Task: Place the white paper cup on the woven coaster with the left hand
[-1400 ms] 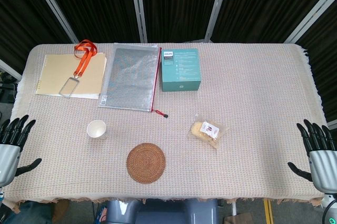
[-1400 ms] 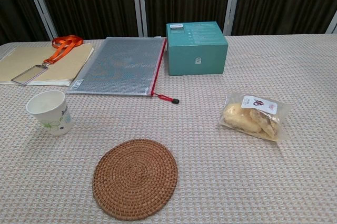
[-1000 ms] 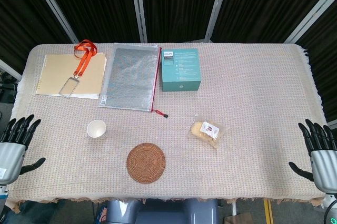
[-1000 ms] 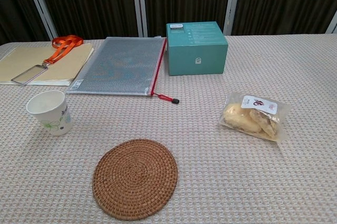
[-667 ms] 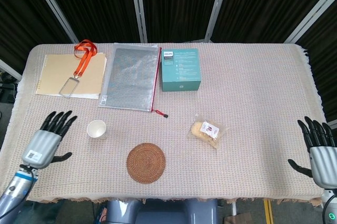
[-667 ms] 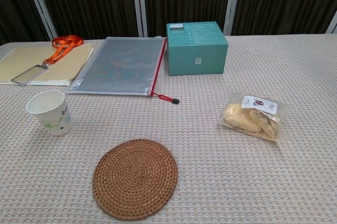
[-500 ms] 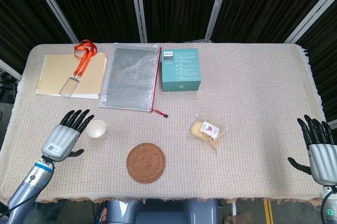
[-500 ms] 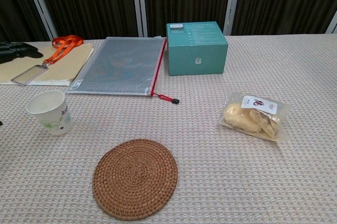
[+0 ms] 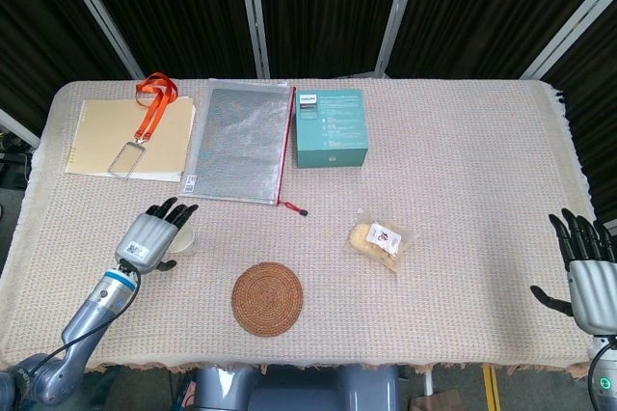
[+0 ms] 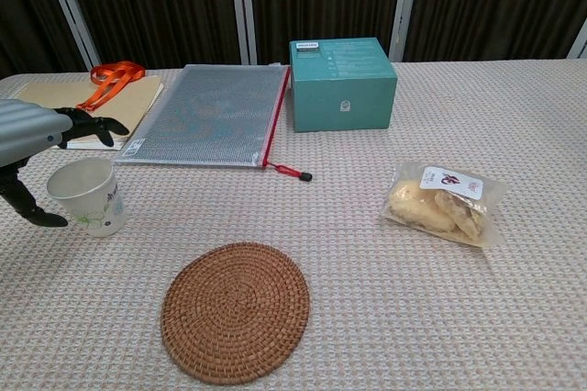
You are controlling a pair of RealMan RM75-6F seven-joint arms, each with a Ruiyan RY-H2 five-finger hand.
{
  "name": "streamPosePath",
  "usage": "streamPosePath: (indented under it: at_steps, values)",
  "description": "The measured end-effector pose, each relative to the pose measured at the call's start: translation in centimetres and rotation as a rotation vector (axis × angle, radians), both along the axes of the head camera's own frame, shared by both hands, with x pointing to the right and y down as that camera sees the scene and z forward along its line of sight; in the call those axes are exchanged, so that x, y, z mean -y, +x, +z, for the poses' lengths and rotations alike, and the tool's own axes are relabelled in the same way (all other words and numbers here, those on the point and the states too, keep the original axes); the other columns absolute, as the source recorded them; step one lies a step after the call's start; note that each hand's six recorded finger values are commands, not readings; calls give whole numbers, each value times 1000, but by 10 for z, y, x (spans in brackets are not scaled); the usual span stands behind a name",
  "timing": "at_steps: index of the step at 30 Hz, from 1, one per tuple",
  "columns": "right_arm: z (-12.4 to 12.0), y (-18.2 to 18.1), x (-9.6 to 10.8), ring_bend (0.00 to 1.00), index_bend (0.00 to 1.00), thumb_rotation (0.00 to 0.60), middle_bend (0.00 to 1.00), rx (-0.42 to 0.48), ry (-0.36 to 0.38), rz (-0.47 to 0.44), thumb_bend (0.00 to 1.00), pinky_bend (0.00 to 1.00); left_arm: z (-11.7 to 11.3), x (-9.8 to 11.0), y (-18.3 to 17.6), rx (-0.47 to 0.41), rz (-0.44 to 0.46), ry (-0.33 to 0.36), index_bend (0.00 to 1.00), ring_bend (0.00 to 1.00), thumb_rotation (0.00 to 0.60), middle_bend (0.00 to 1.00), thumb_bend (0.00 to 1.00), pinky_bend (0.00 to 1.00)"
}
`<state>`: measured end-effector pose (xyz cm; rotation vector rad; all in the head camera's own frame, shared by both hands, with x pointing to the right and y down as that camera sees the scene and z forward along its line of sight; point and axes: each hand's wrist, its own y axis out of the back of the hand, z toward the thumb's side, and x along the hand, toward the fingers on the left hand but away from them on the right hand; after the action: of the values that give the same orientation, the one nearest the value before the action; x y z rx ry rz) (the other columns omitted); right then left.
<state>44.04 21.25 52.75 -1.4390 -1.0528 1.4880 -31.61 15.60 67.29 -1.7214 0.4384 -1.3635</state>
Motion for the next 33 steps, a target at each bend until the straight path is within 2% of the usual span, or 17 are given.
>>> streamPosePath:
  at_steps: [1,3,5,11,18,25,28,33]
  values:
    - [0,0,0,0,0,600,0,0,0,1,0,0,2,0,0,4,0,2,158,161,600,250,0,318]
    - [0,1,0,0,0,600,0,0,0,2,0,0,6,2,1,10,-6,3,242,247,600,369,1,373]
    - [0,1,0,0,0,600,0,-1,0,3,0,0,9,3,2,7,-17,1,288,290,600,428,7,402]
    - [0,4,2,0,0,600,0,-4,1,12,0,0,14,7,3,-8,-42,-5,350,357,600,510,37,444]
    - [0,5,3,0,0,600,0,-2,3,18,0,0,1,14,6,-45,-55,18,357,357,600,501,38,440]
    - [-1,4,3,0,0,600,0,3,3,18,0,0,-29,18,26,-167,-55,46,356,350,600,497,30,440]
    - [-1,4,3,0,0,600,0,6,4,20,0,0,-42,15,42,-236,-49,29,356,349,600,497,27,440]
    - [-1,6,3,0,0,600,0,5,3,23,0,0,-48,1,74,-332,-41,-94,357,346,600,495,27,439]
